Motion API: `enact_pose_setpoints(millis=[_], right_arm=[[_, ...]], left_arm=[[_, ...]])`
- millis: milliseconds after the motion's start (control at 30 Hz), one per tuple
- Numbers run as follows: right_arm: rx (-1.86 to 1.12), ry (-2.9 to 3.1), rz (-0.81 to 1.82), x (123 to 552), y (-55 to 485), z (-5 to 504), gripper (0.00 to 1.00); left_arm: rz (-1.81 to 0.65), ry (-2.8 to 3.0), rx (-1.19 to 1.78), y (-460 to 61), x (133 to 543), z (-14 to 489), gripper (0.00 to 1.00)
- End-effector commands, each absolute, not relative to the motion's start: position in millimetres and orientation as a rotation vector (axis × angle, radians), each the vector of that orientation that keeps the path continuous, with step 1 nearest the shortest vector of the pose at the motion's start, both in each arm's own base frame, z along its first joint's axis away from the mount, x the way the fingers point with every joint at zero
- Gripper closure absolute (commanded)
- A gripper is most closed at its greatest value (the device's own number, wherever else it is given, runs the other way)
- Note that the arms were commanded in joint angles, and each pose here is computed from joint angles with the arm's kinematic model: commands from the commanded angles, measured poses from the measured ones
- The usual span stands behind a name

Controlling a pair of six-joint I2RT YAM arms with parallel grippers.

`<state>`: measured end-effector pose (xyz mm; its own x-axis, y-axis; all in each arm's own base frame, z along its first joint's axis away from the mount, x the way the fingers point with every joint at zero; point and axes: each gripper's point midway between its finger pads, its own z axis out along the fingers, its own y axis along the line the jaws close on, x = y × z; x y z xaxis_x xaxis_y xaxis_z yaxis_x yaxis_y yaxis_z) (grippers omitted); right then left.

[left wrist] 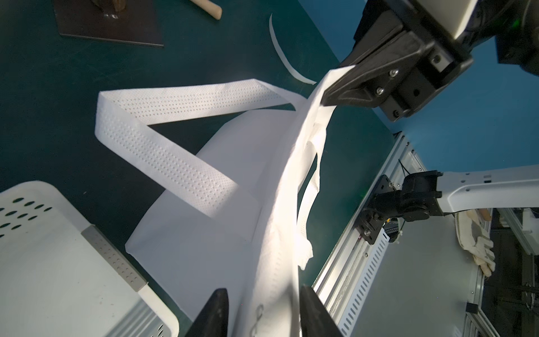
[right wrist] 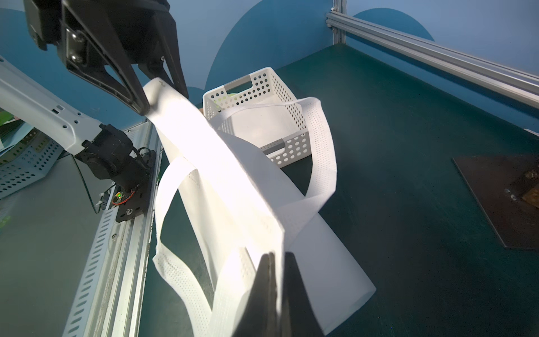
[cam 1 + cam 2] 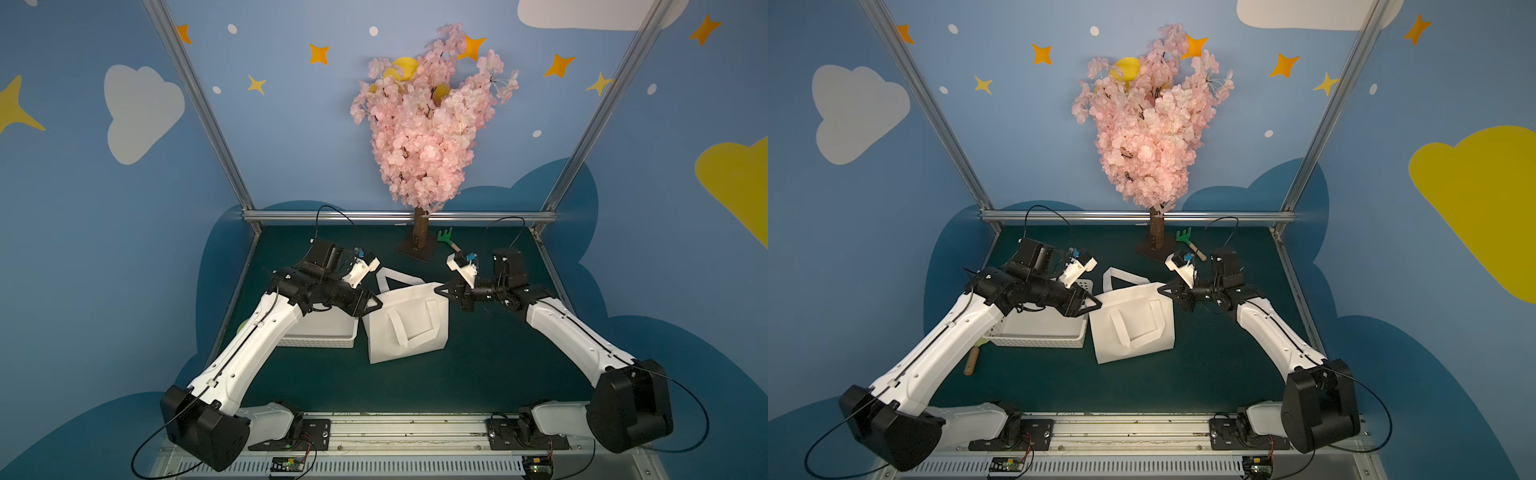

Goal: Place the ice pack in the delivery bag
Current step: Seal the delivery bag at the center of the board.

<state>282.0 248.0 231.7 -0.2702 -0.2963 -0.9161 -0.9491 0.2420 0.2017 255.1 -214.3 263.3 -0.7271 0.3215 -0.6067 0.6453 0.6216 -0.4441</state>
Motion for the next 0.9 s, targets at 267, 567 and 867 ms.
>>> enact_pose_setpoints(millis=[267, 567, 867], right_arm=[[-1.151, 1.759, 1.041, 283.3, 246.8, 221.6, 1.0], [-1.149, 1.764, 1.047, 283.4, 247.6, 220.1, 1.0], [-1.145, 1.766, 1.049, 284.3, 247.9, 219.8, 1.0]], left_arm=[[-1.082, 2.434, 0.759, -222.9, 257.5, 253.8, 0.64], [-0.943, 2.523, 0.793, -214.5, 259.5, 220.1, 0.75], [-0.787, 2.515, 0.826, -205.4, 263.8, 204.6, 0.76]])
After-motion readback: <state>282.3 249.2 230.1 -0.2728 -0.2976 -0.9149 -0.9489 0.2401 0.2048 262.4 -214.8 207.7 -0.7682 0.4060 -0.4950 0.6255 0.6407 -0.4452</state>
